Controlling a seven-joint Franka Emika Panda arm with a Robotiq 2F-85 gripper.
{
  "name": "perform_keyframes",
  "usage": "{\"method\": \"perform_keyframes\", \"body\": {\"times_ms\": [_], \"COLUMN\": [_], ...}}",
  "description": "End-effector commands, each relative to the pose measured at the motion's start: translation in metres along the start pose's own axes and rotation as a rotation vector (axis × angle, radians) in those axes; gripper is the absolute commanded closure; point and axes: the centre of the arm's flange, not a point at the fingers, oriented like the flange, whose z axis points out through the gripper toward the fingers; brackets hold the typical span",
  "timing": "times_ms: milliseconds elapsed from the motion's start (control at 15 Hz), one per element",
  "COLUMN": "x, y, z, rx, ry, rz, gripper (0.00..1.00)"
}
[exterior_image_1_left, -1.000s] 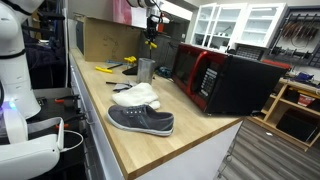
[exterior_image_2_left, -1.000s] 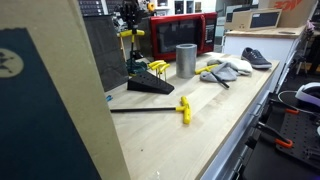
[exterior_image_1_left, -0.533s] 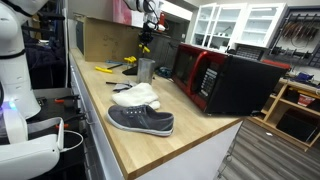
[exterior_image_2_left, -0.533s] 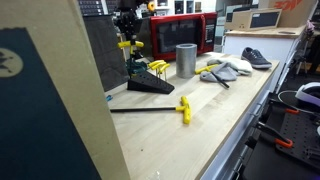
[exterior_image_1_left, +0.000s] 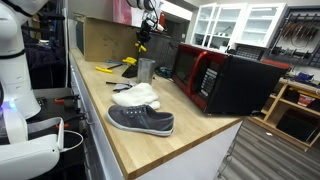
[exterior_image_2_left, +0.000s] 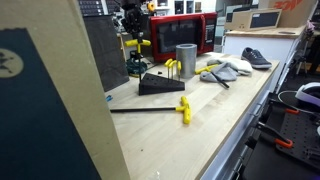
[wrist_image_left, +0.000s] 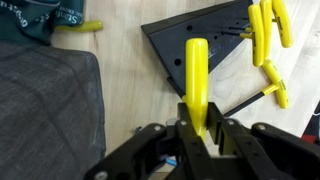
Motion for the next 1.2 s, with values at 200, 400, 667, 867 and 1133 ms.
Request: {"method": "perform_keyframes", "body": {"times_ms": [200,400,667,867,1133], "x": [0.001,0.002,0.001,-0.001,-0.005], "y": [0.011,0.012,0.01,0.003,-0.009], "z": [-0.02,-0.009,0.001,-0.005,-0.022], "rx": [-0.096,-0.063,0.002,0.052,0.067], "ry": [-0.128,-0.116,-0.077,-0.075,-0.138], "rz": [-0.009,-0.023,-0.036,-0.045,-0.038], "gripper": [0.94,0.94,0.94,0.94,0.94]}}
